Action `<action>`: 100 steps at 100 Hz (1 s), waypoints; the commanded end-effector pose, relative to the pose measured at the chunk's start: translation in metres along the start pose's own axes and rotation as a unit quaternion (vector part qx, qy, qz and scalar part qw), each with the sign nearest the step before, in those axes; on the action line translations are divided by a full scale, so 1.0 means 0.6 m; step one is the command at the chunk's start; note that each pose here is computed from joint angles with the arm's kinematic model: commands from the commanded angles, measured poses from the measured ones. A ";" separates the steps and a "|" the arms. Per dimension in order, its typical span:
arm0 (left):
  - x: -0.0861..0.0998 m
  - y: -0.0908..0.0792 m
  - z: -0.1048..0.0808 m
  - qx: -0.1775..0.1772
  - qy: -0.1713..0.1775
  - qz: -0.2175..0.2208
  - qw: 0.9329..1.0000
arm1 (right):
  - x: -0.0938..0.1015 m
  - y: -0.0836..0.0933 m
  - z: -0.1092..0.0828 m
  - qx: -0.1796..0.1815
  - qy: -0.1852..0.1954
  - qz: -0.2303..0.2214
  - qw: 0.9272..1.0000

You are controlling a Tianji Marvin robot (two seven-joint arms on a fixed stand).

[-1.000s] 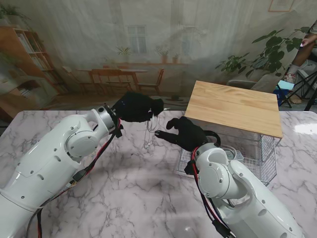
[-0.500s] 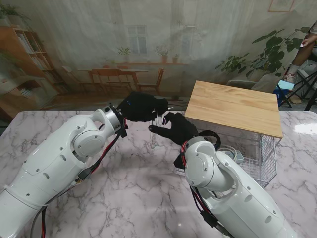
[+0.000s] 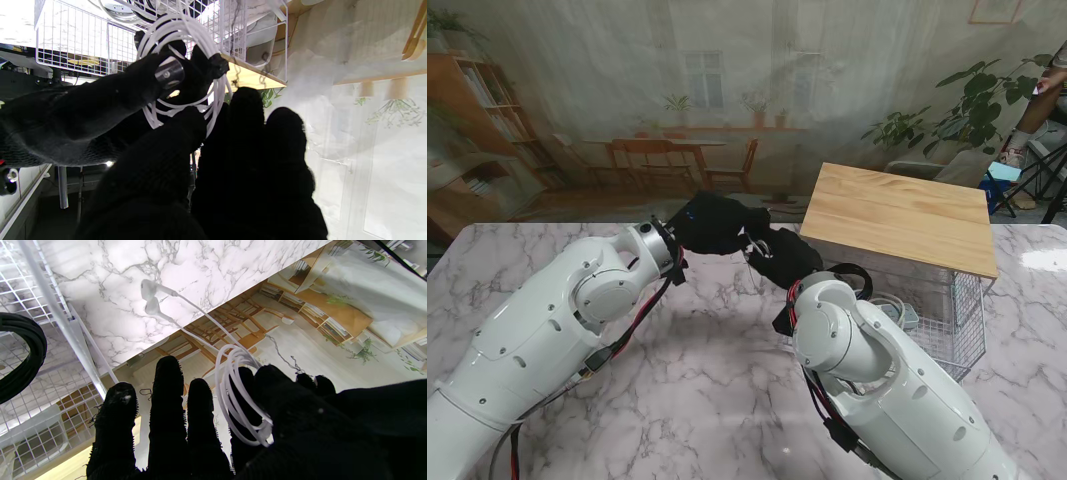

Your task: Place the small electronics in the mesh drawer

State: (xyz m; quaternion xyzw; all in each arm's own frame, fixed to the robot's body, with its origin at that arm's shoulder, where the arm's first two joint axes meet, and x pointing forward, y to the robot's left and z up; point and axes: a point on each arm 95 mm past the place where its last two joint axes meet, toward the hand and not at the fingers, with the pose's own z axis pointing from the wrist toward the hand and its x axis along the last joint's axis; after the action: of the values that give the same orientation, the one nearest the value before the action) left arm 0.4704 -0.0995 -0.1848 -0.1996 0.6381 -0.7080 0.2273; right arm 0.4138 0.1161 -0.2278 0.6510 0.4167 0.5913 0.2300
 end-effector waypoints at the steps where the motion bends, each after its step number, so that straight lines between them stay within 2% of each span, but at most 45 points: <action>1: 0.005 0.004 0.000 -0.010 0.005 0.000 1.000 | -0.004 -0.001 -0.001 -0.001 -0.003 -0.007 1.000; 30: 0.000 -0.002 -0.013 0.003 0.001 0.005 1.000 | -0.017 0.009 -0.003 -0.017 0.007 0.009 1.000; 47: -0.010 -0.008 -0.024 -0.021 -0.005 0.012 1.000 | -0.019 0.019 -0.008 -0.022 0.016 0.025 0.999; 64: -0.024 -0.013 -0.039 -0.013 -0.011 0.026 1.000 | -0.017 0.026 -0.011 -0.027 0.023 0.028 0.999; 77: -0.040 -0.020 -0.061 -0.007 -0.033 0.036 0.999 | -0.012 0.041 -0.016 -0.039 0.033 0.024 0.998; 86: -0.052 -0.022 -0.085 -0.025 -0.055 0.041 0.997 | -0.008 0.058 -0.025 -0.050 0.045 0.020 0.998; 100: -0.070 -0.015 -0.116 -0.034 -0.085 0.047 0.995 | -0.003 0.091 -0.043 -0.075 0.067 0.011 0.995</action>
State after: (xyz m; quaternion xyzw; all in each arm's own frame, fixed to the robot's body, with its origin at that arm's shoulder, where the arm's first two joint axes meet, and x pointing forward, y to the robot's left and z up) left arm 0.4626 -0.0293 -0.1735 -0.2222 0.6470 -0.6651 0.2995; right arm 0.4074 0.0839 -0.1918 0.6064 0.3829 0.6543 0.2400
